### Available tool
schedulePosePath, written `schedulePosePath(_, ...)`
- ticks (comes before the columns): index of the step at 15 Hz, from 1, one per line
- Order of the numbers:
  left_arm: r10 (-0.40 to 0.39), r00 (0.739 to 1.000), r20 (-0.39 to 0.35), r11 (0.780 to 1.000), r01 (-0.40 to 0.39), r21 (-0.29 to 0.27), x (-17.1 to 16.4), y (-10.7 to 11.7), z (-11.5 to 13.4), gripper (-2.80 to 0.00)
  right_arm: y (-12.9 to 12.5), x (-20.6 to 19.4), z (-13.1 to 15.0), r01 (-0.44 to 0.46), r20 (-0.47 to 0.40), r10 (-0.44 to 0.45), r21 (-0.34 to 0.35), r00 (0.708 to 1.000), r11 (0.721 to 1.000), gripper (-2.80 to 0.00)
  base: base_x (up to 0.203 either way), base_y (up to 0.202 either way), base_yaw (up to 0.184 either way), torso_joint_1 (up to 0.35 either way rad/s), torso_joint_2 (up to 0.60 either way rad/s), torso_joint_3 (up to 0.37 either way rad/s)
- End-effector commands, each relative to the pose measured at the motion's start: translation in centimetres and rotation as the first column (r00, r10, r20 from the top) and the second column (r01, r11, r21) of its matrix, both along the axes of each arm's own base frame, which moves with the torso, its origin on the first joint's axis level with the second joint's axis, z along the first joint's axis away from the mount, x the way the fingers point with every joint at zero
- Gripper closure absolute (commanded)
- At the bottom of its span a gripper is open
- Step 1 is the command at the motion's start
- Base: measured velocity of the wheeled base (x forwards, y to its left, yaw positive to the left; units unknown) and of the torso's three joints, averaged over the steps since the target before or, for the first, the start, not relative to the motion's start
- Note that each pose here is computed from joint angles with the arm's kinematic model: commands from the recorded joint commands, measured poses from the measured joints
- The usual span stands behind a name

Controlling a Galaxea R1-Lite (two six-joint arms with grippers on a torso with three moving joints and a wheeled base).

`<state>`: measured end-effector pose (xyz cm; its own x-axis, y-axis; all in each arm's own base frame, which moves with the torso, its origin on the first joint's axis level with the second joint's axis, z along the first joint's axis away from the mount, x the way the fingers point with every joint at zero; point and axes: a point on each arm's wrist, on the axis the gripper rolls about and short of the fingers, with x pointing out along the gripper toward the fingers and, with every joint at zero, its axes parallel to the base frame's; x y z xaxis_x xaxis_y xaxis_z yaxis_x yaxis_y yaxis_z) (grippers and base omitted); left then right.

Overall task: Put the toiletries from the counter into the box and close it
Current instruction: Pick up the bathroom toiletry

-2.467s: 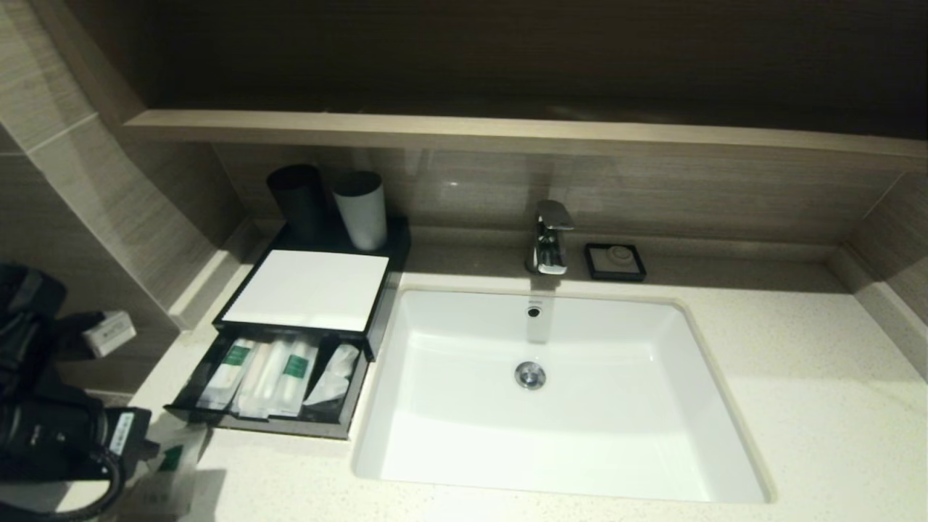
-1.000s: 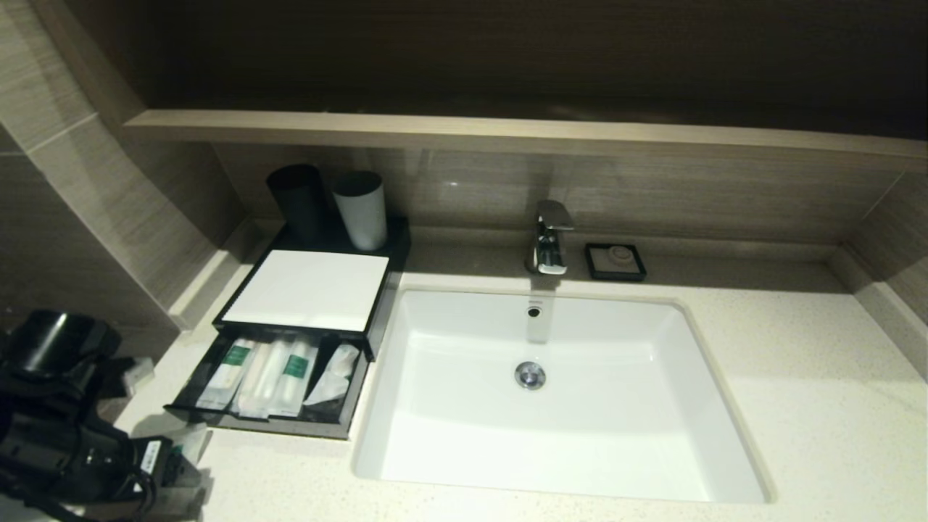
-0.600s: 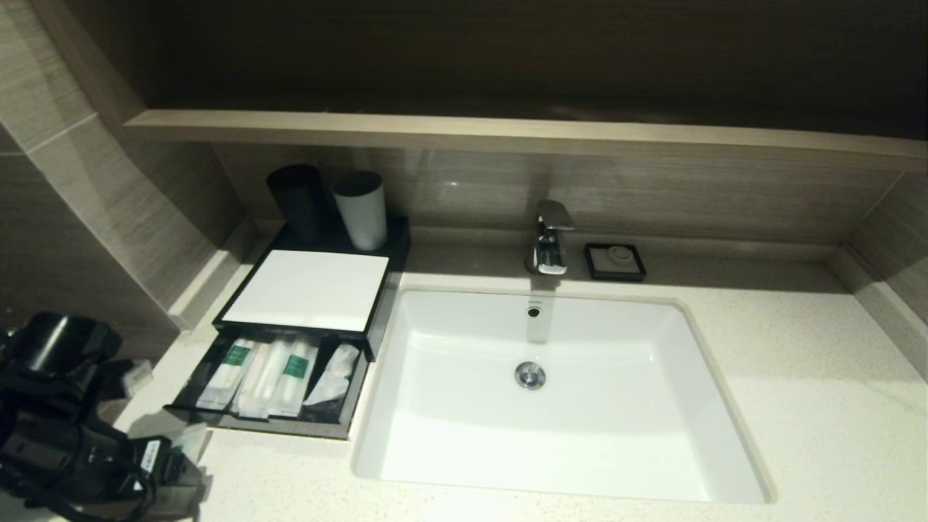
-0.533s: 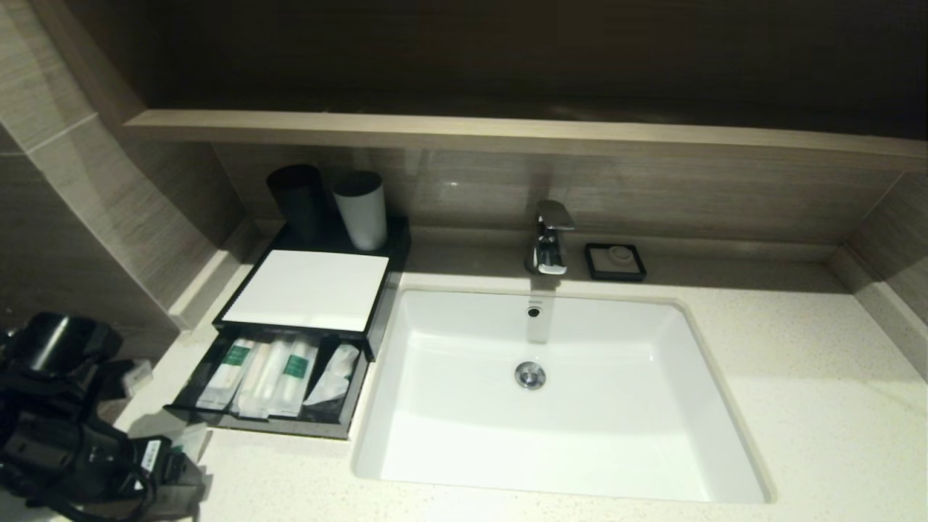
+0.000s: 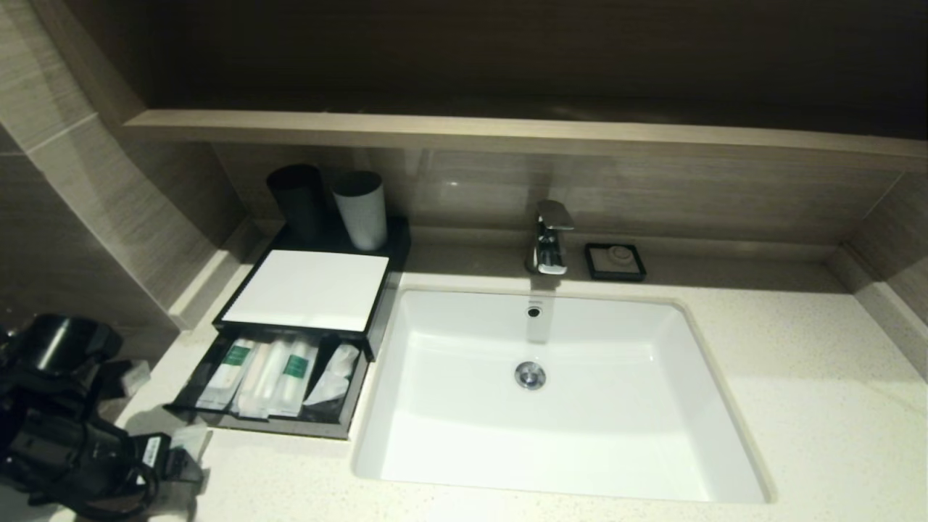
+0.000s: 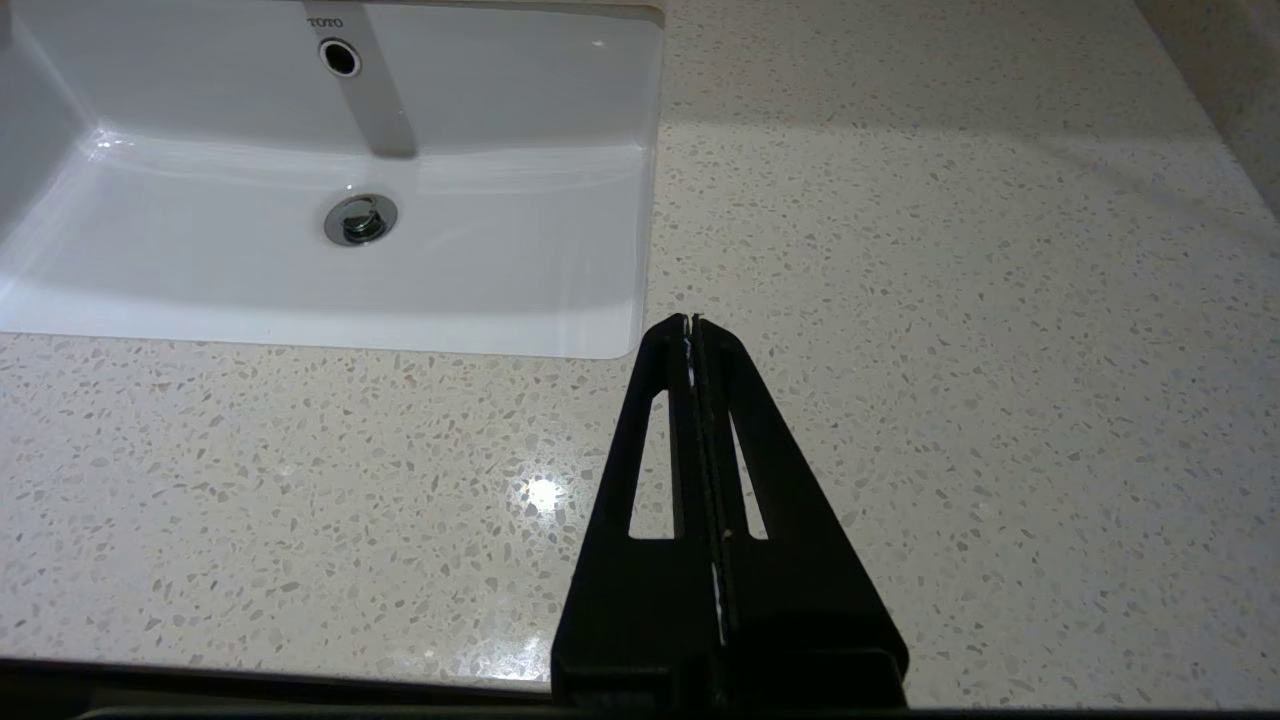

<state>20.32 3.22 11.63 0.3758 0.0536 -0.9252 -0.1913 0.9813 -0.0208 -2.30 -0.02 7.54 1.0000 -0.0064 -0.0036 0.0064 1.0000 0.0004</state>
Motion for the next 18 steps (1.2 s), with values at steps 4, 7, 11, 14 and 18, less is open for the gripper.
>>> schedulePosePath(4,0.004,1.000,-0.003,1.000,-0.004,-0.005,0.1,0.1,-0.1,-2.80,0.0,0.0,0.0,0.000,-0.001,0.000,0.000,1.000,1.000,0.00,0.000,0.000,0.000,0.000,0.00,0.000)
schedulePosePath(7,0.004,1.000,0.013,1.000,-0.004,-0.007,0.1,0.1,0.1,0.00,0.0,0.0,0.0,0.000,-0.001,0.000,0.000,1.000,1.000,0.00,0.000,0.000,0.000,0.000,0.00,0.000)
schedulePosePath(11,0.004,0.998,0.063,1.000,-0.004,0.001,-0.5,0.0,1.2,0.00,0.0,0.0,0.0,0.000,-0.001,0.000,0.000,1.000,1.000,0.00,0.000,0.000,0.000,0.000,0.00,0.000)
schedulePosePath(14,0.004,0.994,0.114,1.000,-0.005,0.007,-1.3,-0.2,2.3,0.00,0.0,0.0,0.0,0.000,-0.001,0.000,0.000,1.000,1.000,0.00,0.000,0.000,0.000,0.000,0.00,0.000)
schedulePosePath(18,0.000,0.979,0.204,1.000,-0.005,0.022,-2.9,-0.4,4.2,0.00,0.0,0.0,0.0,0.000,-0.001,0.000,0.000,1.000,1.000,0.00,0.000,0.000,0.000,0.000,0.00,0.000)
